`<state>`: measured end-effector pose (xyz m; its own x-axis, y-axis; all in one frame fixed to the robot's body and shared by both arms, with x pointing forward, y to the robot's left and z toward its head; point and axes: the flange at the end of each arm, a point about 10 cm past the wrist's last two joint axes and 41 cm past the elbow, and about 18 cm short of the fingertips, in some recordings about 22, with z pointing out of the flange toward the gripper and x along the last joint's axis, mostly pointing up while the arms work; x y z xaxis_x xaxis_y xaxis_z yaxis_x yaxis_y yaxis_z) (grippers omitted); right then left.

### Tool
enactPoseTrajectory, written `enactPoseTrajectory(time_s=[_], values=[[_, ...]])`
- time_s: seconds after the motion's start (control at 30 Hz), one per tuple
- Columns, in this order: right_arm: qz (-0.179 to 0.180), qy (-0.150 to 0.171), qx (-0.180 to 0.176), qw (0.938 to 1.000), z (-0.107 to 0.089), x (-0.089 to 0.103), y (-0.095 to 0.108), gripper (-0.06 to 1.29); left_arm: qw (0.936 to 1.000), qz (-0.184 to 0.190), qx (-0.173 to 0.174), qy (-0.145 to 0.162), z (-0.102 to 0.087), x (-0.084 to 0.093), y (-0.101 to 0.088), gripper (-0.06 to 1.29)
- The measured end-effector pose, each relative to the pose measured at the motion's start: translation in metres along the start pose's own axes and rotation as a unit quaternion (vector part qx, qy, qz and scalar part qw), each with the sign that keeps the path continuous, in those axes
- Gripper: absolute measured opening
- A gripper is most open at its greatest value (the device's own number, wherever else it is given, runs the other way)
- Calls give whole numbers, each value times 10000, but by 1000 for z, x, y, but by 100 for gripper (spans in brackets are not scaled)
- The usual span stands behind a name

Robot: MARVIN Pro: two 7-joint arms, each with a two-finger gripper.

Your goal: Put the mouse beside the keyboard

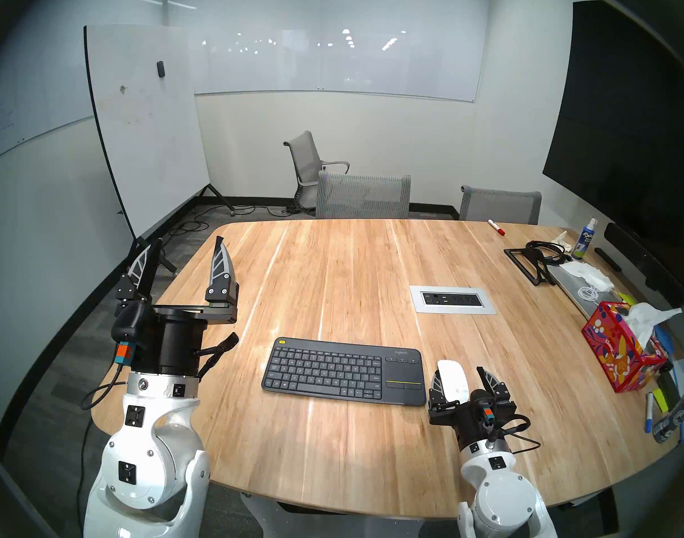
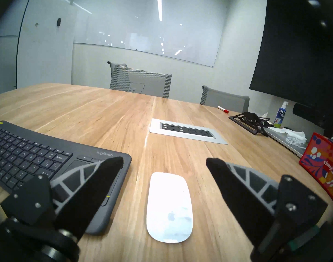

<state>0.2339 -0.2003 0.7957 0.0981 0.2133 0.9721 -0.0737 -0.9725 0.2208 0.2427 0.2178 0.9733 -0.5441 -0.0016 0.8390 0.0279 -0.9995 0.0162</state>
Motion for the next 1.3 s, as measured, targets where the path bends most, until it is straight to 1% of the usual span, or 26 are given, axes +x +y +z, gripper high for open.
enactPoseTrajectory(time_s=[0.17,0.2,0.27,0.3,0.37,0.47,0.6,0.8,0.93,1.0,1.17,1.3], values=[[-28,353,-150,9993,4,2,-1,119,10000,0,0,0,0,0,0,125],[-17,473,-188,9987,5,4,-1,119,10000,0,0,0,0,0,0,125],[-6,582,-218,9981,6,7,-1,119,10000,0,0,0,0,0,0,125],[10,733,-259,9970,7,10,0,119,10000,0,0,0,0,0,0,125],[26,853,-291,9959,7,13,1,119,10000,0,0,0,0,0,0,125],[80,1097,-347,9933,7,18,3,119,10000,0,0,0,0,0,0,125],[157,1455,-414,9884,6,26,9,119,10000,0,0,0,0,0,0,125],[176,1887,-443,9809,-3,32,23,119,10000,0,0,0,0,0,0,125],[152,2096,-378,9769,-12,33,29,119,10000,0,0,0,0,0,0,125],[117,2180,-287,9755,-18,33,30,119,10000,0,0,0,0,0,0,125],[36,2257,-102,9741,-23,33,33,119,10000,0,0,0,0,0,0,125],[0,2301,10,9732,-22,35,34,119,10000,0,0,0,0,0,0,125]])
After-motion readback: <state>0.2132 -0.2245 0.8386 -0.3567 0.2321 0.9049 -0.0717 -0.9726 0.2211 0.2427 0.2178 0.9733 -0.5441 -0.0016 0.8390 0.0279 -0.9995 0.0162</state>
